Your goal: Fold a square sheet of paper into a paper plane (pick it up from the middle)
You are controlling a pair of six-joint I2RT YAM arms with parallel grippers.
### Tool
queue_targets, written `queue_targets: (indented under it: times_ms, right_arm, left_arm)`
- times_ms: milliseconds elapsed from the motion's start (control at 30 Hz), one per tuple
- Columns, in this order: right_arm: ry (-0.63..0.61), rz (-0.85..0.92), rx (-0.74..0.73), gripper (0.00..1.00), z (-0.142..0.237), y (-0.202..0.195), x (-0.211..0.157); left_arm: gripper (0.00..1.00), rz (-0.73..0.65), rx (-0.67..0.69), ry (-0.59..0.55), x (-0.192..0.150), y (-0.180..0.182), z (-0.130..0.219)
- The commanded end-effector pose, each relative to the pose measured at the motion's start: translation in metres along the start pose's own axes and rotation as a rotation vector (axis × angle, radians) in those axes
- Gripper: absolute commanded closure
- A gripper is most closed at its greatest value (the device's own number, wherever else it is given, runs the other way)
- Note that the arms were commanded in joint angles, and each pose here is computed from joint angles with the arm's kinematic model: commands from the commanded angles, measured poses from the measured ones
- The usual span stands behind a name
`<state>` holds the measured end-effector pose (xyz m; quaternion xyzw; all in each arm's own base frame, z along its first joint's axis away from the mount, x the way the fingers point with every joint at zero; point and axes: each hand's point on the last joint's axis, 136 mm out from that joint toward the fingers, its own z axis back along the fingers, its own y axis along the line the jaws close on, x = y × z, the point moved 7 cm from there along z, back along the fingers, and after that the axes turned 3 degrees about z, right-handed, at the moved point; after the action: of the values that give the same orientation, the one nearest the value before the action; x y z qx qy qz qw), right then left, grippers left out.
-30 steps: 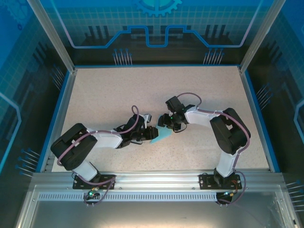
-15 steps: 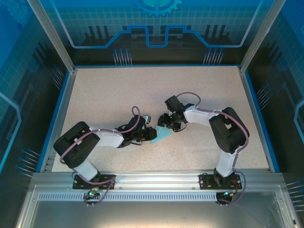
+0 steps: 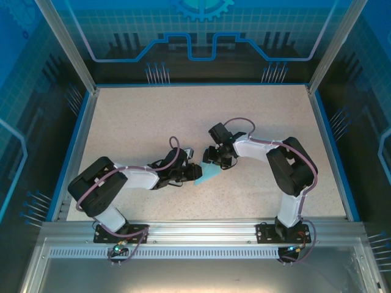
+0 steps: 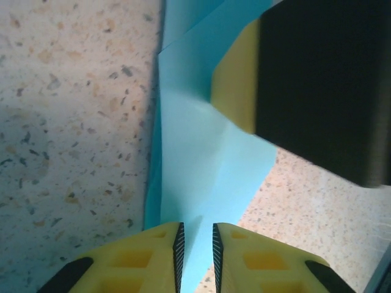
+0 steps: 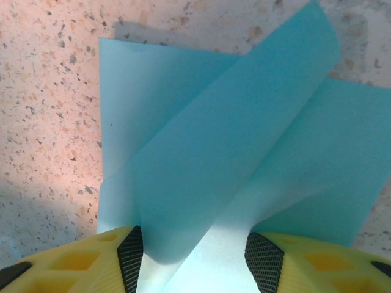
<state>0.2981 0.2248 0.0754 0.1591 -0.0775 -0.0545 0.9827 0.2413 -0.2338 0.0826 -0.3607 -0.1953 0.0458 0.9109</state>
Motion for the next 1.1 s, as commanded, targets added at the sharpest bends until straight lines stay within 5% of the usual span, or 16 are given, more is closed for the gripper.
queue_targets:
  times_ms: [0, 1067]
  right_arm:
    - [0.131, -0.043, -0.31, 0.46, -0.04, -0.061, -0.034]
    - [0.14, -0.09, -0.355, 0.53, -0.048, -0.068, -0.038]
  left_arm:
    - [0.77, 0.012, -0.008, -0.053, 0.009, -0.008, 0.014]
    - [0.81, 0.081, -0.041, 0.043, 0.005, -0.01, -0.01]
